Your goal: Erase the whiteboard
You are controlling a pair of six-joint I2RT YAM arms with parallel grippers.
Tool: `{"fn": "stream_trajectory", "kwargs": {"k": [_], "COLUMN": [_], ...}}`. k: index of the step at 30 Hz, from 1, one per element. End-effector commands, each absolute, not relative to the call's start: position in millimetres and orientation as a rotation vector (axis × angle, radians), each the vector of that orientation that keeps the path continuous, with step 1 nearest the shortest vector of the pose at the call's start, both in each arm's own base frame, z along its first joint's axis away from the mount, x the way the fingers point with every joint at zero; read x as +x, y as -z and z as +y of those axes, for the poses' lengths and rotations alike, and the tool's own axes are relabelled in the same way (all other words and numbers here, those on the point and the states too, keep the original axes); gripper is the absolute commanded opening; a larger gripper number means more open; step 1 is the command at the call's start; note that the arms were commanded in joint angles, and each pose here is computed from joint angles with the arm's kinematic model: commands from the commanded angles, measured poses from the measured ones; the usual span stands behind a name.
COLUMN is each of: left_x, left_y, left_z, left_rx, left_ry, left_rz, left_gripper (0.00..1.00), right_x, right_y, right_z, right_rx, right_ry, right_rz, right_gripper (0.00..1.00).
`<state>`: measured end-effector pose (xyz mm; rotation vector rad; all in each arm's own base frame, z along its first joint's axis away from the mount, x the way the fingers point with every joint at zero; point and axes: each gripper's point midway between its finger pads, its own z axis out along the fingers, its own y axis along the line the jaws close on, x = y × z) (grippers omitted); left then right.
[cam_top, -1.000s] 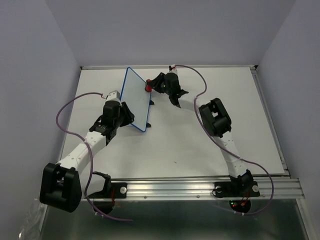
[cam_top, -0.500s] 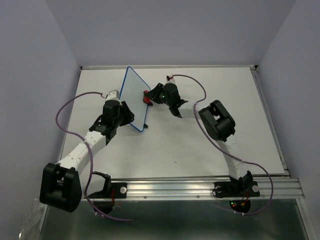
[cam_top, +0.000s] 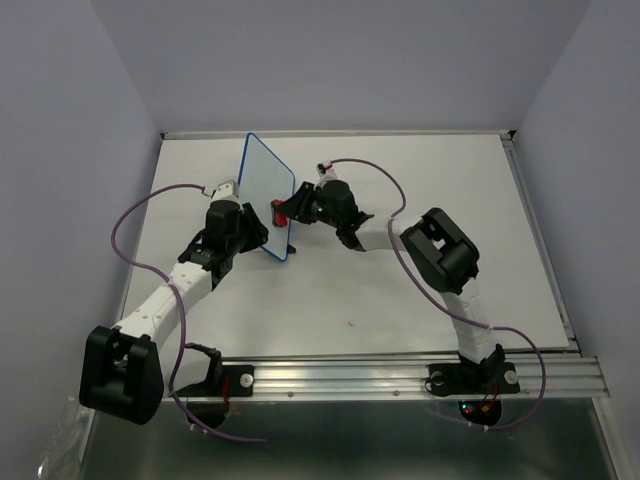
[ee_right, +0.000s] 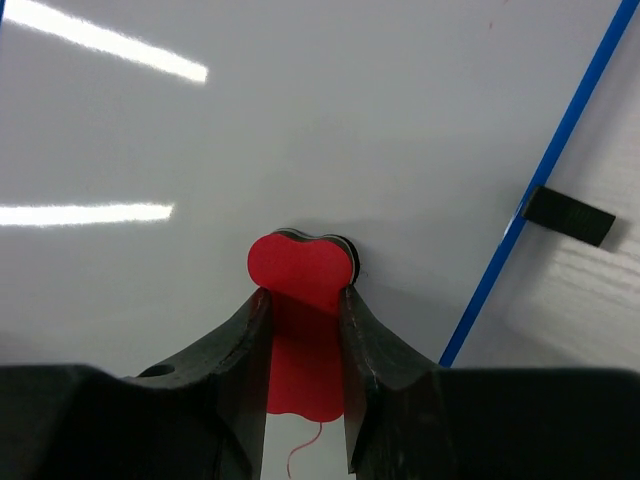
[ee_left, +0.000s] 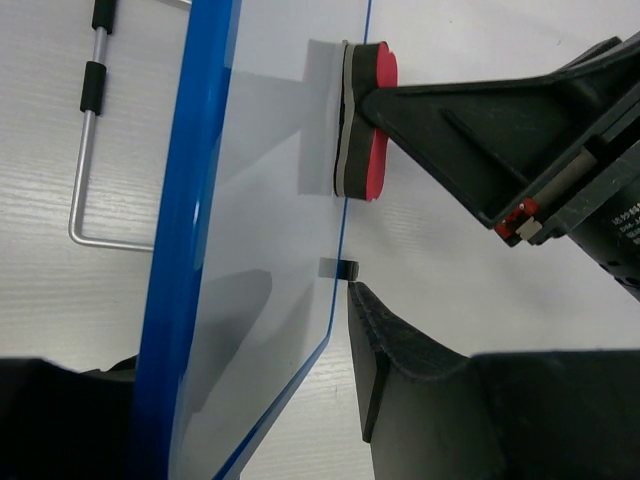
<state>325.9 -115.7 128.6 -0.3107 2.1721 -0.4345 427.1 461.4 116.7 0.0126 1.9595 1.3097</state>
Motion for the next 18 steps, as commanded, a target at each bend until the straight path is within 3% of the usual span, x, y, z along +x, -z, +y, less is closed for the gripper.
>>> {"fn": "stream_trajectory", "kwargs": {"k": [1,10,18], "left_x": [333.7,332.0,330.8], "left_y": [-148.0,-151.4,-149.3], "left_z": [-121.6,-121.3,-121.2], "left_rx": [-0.286,-0.291,-0.302], "left_ry": [0.467,0.475,0.478], "left_rz": [2.114,2.103,2.107], "left_gripper": [0.48,0.48,0.48], "right_x": [393.4,333.7,352.2], "right_y": [-133.7,-108.4,-115.8], "right_z": [463.9,486.1,477.0], "right_rx": [-0.046,-0.176,0.003], "right_ry": [-1.381,-1.41,-1.341], "right_rz": [1.959,2.05,1.993], "right_gripper": [0.09,0.09,0.1]}}
